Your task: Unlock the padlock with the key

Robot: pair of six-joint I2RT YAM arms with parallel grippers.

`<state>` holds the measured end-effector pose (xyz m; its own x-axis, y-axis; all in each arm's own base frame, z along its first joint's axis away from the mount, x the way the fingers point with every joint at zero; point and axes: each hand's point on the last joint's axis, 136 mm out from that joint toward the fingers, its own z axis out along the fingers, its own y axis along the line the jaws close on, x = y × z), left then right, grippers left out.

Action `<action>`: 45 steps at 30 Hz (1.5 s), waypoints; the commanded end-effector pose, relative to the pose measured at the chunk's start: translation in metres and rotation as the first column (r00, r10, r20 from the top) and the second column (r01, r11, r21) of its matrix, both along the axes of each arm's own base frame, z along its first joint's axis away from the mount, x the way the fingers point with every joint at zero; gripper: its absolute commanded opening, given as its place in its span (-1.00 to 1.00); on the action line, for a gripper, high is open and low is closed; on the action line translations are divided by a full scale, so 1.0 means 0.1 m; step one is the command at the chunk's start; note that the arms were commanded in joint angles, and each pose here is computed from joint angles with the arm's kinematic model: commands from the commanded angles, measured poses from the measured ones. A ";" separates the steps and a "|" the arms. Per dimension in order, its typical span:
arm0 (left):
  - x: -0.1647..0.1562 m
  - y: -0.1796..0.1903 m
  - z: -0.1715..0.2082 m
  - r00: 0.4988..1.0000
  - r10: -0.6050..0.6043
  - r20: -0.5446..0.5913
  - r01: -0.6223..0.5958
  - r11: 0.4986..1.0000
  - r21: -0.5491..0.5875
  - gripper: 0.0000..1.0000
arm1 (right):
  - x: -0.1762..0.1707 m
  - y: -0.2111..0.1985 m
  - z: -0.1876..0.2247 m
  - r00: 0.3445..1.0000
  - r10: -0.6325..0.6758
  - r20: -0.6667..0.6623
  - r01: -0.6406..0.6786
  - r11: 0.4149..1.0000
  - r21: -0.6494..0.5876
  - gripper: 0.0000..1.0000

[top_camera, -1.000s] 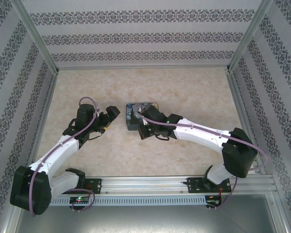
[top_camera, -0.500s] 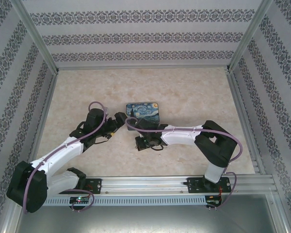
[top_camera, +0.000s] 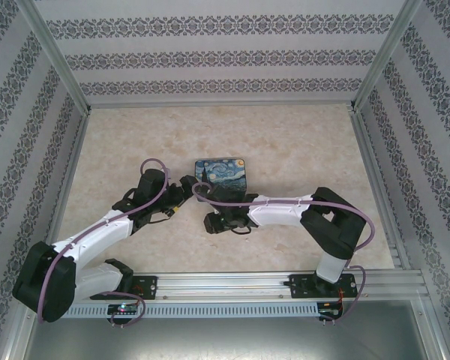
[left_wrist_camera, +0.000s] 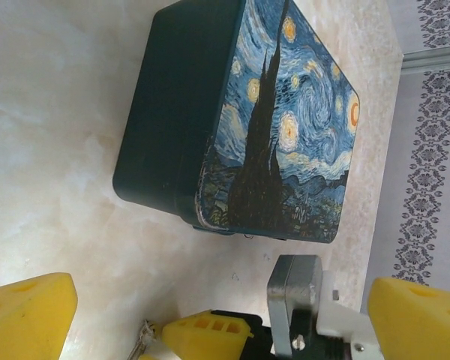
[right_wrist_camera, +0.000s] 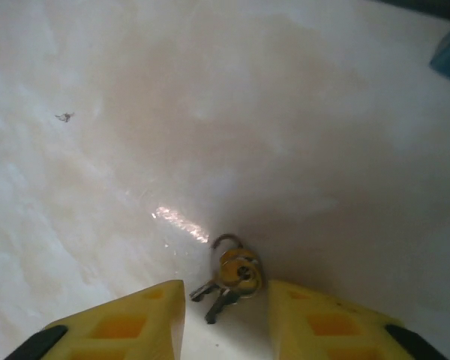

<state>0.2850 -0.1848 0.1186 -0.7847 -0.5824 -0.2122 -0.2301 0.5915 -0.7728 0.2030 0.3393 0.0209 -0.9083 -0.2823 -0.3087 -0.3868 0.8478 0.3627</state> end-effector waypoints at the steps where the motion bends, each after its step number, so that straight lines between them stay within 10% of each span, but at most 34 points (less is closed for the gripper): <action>1: 0.04 -0.05 0.07 0.999 -0.001 0.039 0.001 1.000 -0.008 0.99 | 0.00 0.02 0.06 0.999 0.019 0.029 -0.019 0.999 -0.027 -0.21; 34: 0.03 0.06 0.21 0.997 0.006 0.075 -0.011 0.998 0.062 0.99 | -0.05 -0.50 -0.18 0.987 0.125 0.101 -0.080 0.929 -0.362 -0.33; 45: 0.01 0.20 0.19 0.996 0.042 0.075 -0.051 0.990 0.128 0.99 | -0.04 -0.45 0.15 0.984 0.082 0.157 -0.040 0.966 -0.255 -0.31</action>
